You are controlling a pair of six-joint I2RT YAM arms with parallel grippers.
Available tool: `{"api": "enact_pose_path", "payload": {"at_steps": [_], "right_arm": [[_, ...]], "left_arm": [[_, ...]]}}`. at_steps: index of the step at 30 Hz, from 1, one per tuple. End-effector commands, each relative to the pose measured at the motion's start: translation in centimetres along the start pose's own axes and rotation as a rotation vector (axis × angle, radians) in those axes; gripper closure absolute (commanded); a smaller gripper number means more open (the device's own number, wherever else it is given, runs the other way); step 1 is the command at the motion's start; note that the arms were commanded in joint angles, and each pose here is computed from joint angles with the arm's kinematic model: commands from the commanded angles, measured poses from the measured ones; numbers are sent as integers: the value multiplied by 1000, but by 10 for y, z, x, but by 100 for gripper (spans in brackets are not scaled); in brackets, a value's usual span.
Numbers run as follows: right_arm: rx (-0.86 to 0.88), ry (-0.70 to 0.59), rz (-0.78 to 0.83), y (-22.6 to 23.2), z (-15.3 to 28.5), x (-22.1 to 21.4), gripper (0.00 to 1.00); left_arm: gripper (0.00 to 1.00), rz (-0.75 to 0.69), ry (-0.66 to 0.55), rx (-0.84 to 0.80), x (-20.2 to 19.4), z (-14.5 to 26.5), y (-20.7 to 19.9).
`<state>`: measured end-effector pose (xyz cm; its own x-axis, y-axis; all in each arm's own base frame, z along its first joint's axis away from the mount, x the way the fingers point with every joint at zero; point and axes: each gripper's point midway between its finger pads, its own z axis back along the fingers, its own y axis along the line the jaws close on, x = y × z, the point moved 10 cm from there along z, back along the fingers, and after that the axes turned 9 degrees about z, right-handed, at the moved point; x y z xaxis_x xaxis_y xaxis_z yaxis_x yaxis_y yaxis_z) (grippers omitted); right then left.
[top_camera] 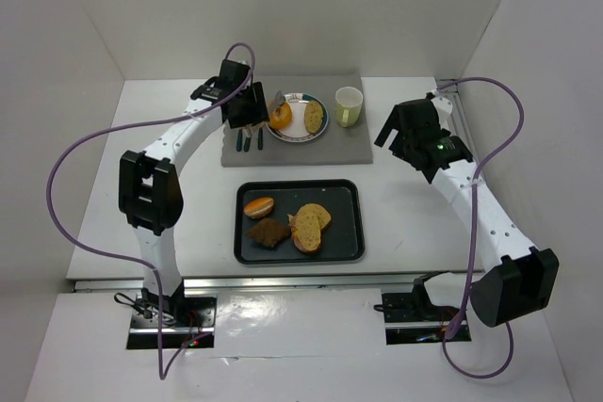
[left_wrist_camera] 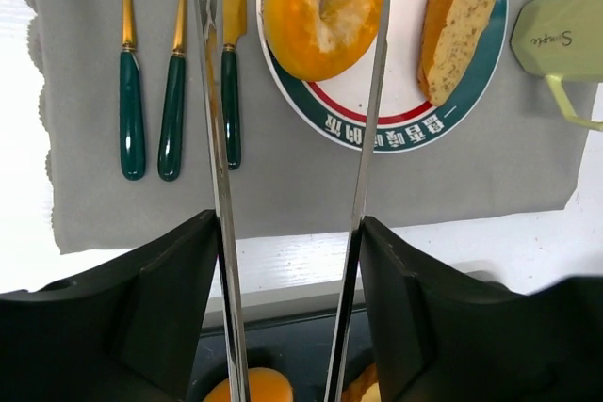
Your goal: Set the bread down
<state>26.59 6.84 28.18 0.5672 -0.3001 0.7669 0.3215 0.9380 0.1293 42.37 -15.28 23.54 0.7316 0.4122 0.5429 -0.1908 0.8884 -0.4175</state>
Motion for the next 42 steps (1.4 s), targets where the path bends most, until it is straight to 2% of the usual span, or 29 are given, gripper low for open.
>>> {"api": "enact_pose_path", "payload": {"at_steps": [1, 6, 8, 11, 15, 17, 18, 20, 22, 23, 28, 31, 36, 42], "right_arm": [[5, -25, -27, -2, 7, 6, 0], [20, -29, -31, -2, 10, 7, 0], [24, -37, -34, -3, 13, 8, 0], [24, -37, -34, -3, 13, 8, 0], [24, -37, -34, -4, 14, 6, 0], [33, -33, -34, -3, 12, 5, 0], [29, -26, -31, -4, 10, 2, 0], [32, -13, -27, -3, 8, 0, 0], [32, -13, -27, -3, 8, 0, 0], [28, -5, -24, -2, 5, -1, 0], [32, -14, -28, -1, 5, 1, 0], [37, -22, -31, -2, 7, 2, 0], [44, -20, -25, 0, 8, 1, 0], [52, -16, -25, 2, 6, 1, 0]], "left_arm": [[28, -32, -124, -53, 20, 38, -14], [29, -35, -156, -1, 23, 57, -15], [29, -38, -216, -7, 29, 82, -16], [30, -76, -238, -40, 23, 118, -19], [30, -163, -141, -59, -6, 150, -12], [31, -238, -38, -20, -41, 153, -5], [31, -260, -59, 13, -51, 165, -2], [31, -354, 25, 62, -88, 167, 4], [30, -387, 39, 129, -102, 175, 10], [28, -414, 95, 154, -115, 177, 13], [28, -438, 209, 192, -142, 193, 13], [28, -481, 273, 236, -163, 190, 14], [27, -537, 323, 339, -181, 182, 22], [27, -577, 380, 358, -191, 178, 22]]}}
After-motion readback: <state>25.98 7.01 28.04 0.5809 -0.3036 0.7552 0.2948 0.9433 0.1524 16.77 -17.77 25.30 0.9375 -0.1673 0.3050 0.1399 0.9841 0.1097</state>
